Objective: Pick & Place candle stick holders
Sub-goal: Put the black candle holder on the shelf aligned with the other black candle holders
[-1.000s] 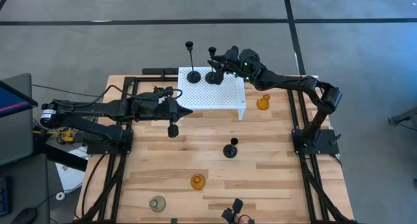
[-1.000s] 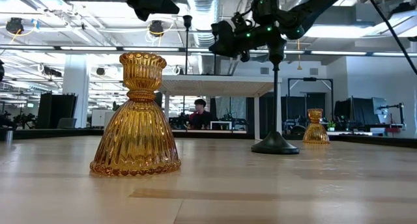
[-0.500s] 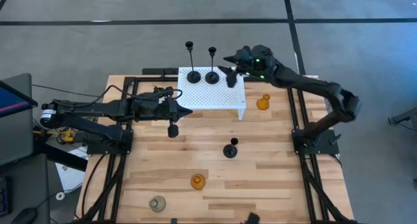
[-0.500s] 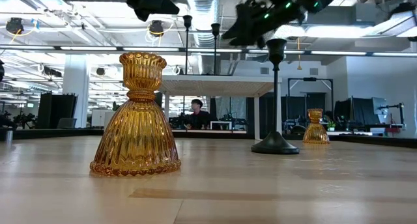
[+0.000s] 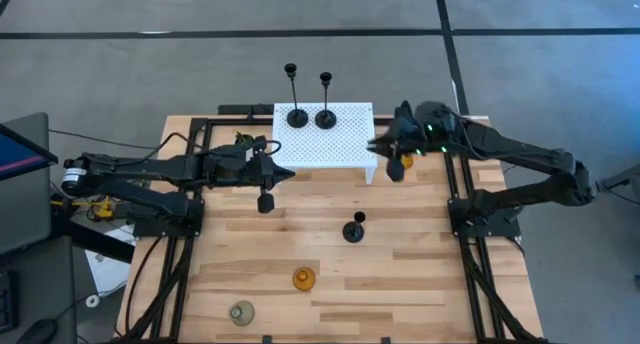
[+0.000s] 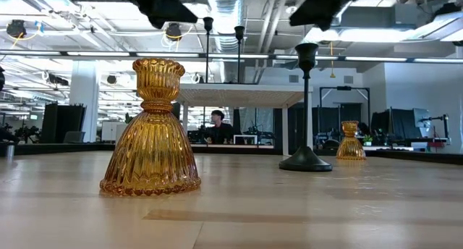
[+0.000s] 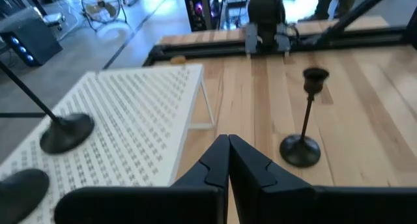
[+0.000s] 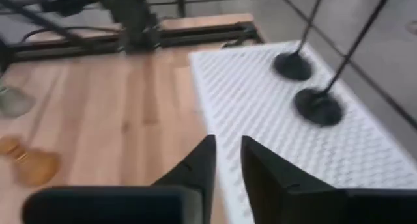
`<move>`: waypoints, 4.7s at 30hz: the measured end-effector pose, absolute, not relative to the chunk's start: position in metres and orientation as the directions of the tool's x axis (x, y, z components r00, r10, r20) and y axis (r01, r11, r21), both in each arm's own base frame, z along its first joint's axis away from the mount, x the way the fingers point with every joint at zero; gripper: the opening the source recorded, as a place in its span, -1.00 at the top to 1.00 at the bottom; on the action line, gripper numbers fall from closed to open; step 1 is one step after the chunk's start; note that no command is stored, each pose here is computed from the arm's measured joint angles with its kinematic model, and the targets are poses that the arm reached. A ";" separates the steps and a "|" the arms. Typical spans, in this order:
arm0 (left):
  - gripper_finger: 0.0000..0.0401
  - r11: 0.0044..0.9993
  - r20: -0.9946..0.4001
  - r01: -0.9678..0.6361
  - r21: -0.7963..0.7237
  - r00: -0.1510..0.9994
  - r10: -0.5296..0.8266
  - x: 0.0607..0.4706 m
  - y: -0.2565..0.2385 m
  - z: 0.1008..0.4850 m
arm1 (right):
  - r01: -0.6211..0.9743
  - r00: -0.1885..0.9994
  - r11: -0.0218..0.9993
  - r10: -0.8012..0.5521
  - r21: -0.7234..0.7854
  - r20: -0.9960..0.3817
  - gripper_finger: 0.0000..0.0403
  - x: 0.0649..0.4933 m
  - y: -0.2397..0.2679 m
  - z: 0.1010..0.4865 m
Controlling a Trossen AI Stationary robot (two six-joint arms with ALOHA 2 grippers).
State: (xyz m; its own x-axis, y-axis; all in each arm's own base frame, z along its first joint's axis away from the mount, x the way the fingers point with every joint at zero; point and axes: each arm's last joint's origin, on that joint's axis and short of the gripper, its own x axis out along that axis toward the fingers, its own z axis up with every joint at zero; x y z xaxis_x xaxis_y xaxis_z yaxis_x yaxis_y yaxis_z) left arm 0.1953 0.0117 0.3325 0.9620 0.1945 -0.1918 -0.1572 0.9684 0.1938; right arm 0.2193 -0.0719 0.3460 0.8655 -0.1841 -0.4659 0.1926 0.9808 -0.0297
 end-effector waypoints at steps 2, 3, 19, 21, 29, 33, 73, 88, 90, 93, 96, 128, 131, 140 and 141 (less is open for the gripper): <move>0.96 0.969 -0.193 -0.157 0.193 0.962 0.195 0.196 0.012 0.329 | 0.171 0.867 0.985 -0.155 -0.009 -0.474 0.76 0.211 -0.061 0.336; 0.96 0.970 -0.193 -0.158 0.186 0.962 0.194 0.196 0.012 0.326 | 0.162 0.866 0.987 -0.141 0.003 -0.479 0.80 0.207 -0.057 0.330; 0.96 0.973 -0.159 -0.158 0.166 0.970 0.185 0.198 0.012 0.320 | 0.005 0.902 0.979 0.083 0.202 -0.423 0.96 0.175 -0.001 0.212; 0.96 0.973 -0.159 -0.156 0.170 0.970 0.183 0.198 0.011 0.320 | -0.018 0.899 0.979 0.104 0.203 -0.424 0.97 0.175 0.003 0.201; 0.96 0.973 -0.157 -0.156 0.171 0.970 0.183 0.198 0.011 0.321 | -0.062 0.854 0.977 0.157 0.203 -0.496 0.97 0.183 0.014 0.179; 0.96 0.973 -0.157 -0.155 0.172 0.971 0.183 0.198 0.011 0.321 | -0.114 0.836 0.981 0.178 0.154 -0.518 0.95 0.191 0.020 0.170; 0.96 0.973 -0.154 -0.155 0.172 0.971 0.182 0.198 0.011 0.321 | -0.091 0.904 0.964 0.184 0.248 -0.386 0.96 0.255 0.031 0.148; 0.96 0.973 -0.154 -0.155 0.172 0.971 0.182 0.198 0.011 0.321 | 0.007 0.938 0.981 0.061 0.193 -0.341 0.98 0.230 0.022 0.229; 0.96 0.973 -0.154 -0.155 0.172 0.971 0.182 0.198 0.011 0.321 | 0.025 0.934 0.988 0.030 0.150 -0.356 0.98 0.229 0.022 0.246; 0.96 0.973 -0.154 -0.155 0.172 0.971 0.182 0.198 0.011 0.321 | 0.021 0.943 0.997 0.005 0.074 -0.332 0.98 0.231 0.019 0.274; 0.96 0.973 -0.154 -0.155 0.172 0.971 0.182 0.198 0.011 0.321 | 0.030 0.949 0.999 -0.023 0.019 -0.314 0.99 0.234 0.012 0.298; 0.96 0.977 -0.154 -0.131 0.169 0.975 0.157 0.198 0.006 0.321 | 0.206 0.949 0.978 -0.195 0.021 -0.249 1.00 0.255 -0.139 0.333; 0.96 0.977 -0.154 -0.131 0.169 0.975 0.158 0.198 0.006 0.321 | 0.225 0.937 0.974 -0.214 0.008 -0.275 1.00 0.262 -0.153 0.341; 0.96 0.977 -0.154 -0.131 0.169 0.975 0.158 0.198 0.006 0.321 | 0.280 0.891 0.960 -0.258 0.004 -0.373 1.00 0.280 -0.193 0.336; 0.96 0.977 -0.154 -0.131 0.169 0.975 0.158 0.198 0.006 0.321 | 0.290 0.885 0.957 -0.266 0.006 -0.381 1.00 0.281 -0.198 0.333</move>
State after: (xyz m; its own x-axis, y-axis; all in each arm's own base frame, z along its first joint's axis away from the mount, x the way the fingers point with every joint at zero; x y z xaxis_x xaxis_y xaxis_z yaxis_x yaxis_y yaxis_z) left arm 0.1983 0.0063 0.3208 0.9754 0.1575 -0.1543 -0.1310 0.9769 0.1689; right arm 0.2806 -0.1980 0.3332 0.8854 -0.2661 -0.3812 0.2903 0.9569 0.0063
